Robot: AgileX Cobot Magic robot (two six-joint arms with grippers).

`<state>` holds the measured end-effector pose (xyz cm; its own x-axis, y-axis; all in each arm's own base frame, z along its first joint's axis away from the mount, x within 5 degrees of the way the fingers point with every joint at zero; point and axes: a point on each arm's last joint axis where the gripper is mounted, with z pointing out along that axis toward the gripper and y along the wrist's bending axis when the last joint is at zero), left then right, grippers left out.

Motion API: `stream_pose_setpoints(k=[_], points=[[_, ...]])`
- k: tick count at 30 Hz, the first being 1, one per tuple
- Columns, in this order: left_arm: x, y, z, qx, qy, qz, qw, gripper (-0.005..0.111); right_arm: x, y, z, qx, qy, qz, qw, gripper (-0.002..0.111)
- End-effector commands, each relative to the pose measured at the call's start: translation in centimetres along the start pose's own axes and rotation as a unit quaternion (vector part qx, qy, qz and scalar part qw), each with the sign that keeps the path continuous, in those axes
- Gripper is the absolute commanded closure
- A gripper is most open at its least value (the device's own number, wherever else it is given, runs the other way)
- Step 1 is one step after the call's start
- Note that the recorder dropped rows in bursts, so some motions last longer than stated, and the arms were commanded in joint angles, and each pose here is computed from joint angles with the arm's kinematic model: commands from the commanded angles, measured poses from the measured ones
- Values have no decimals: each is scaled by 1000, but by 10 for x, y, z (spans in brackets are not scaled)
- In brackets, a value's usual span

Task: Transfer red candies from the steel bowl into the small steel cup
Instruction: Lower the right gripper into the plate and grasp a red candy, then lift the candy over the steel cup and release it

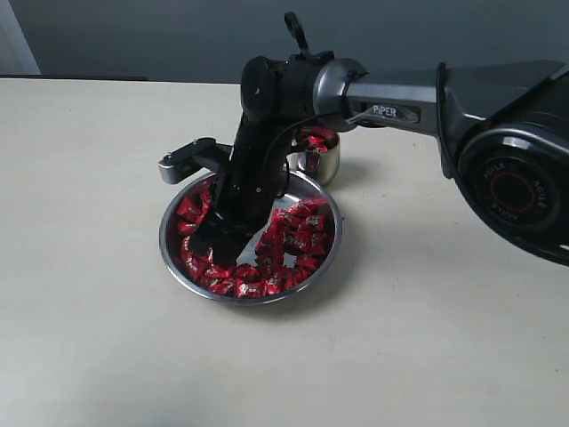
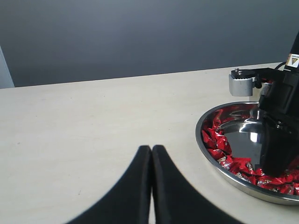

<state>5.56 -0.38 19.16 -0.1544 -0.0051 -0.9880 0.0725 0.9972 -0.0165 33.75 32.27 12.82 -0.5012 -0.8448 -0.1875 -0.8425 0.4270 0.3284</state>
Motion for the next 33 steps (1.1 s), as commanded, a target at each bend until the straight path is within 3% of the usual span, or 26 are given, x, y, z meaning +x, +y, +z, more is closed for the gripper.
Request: stream_pose_setpoints(k=[1,5,13,22,29,33], points=[[0,0,0,4,-5,0,1000,106,-1,2,-5,7,0,-11,1000,104],[0,0,0,4,-5,0,1000,106,0,1,-18,30,-2,-24,999,104],[0,0,0,4,-5,0,1000,106,-4,-4,-62,164,-29,-57,984,104],[0,0,0,4,-5,0,1000,106,-5,-27,-106,349,-68,-37,934,104],[0,0,0,4,-5,0,1000,106,18,-81,-131,326,-142,95,930,104],[0,0,0,4,-5,0,1000,106,27,-96,-137,298,-167,141,929,104]])
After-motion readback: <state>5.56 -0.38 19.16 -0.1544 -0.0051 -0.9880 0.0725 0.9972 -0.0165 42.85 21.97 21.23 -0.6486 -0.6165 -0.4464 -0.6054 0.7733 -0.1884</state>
